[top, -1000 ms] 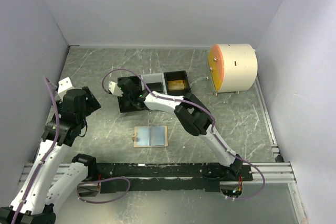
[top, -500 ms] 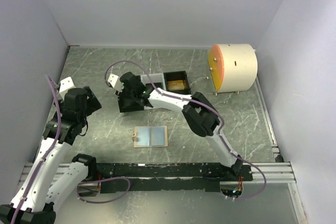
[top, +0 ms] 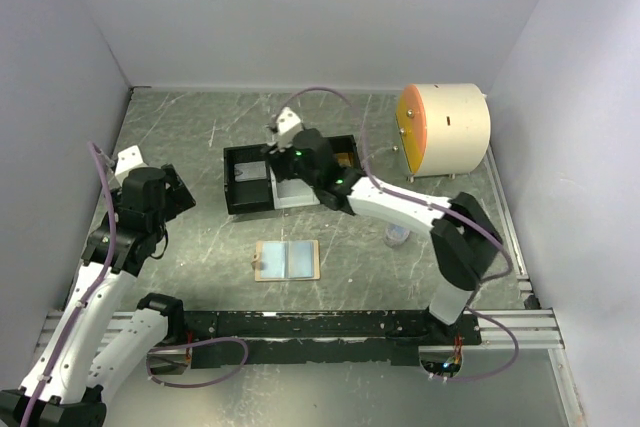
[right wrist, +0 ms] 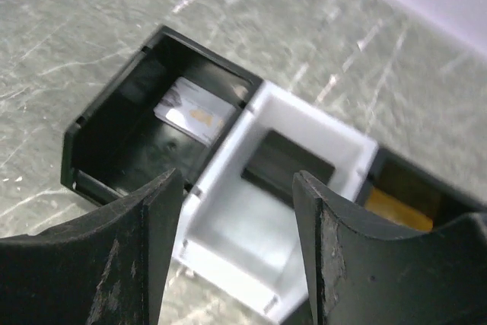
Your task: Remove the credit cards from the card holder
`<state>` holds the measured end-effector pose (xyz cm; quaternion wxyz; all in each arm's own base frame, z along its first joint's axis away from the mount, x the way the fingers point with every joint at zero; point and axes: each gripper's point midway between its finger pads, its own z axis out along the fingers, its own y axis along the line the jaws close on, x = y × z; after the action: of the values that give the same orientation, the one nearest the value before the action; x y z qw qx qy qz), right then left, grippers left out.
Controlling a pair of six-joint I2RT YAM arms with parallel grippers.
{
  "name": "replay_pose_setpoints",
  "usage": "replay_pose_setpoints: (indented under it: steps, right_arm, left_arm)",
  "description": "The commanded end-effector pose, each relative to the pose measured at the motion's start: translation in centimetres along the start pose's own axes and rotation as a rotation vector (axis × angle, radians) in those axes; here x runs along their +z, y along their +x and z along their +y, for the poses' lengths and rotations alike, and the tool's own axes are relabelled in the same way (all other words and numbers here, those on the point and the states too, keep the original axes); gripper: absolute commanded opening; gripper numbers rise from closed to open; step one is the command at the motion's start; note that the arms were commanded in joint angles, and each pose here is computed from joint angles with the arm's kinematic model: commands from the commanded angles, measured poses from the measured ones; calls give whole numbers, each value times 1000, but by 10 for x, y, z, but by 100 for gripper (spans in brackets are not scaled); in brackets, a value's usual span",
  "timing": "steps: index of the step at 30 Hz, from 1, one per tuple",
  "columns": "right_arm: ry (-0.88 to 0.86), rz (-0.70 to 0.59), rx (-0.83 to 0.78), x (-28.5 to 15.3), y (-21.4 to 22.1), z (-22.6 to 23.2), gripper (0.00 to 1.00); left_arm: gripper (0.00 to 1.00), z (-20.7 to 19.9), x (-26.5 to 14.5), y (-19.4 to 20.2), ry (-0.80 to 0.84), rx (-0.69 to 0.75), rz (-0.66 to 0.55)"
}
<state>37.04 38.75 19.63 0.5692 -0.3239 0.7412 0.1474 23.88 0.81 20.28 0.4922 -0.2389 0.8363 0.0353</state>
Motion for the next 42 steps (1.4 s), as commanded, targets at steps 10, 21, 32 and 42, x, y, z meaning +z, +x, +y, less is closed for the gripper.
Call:
replay_pose_setpoints:
  steps: [10,21,32,42]
  right_arm:
    - [-183,82,554,-100,58,8,58]
    - [-275,236,815,-145,126,48,53]
    - [-281,378,914,-157,166,71,38]
    - [-277,445,957,-160,183,78,37]
  left_arm:
    - [97,-53,-1,8,301,93,52]
    - [96,-92,-8,30,512,190,135]
    - [92,-142,-47,106,710,198,379]
    - [92,-167,-98,182,904,128,569]
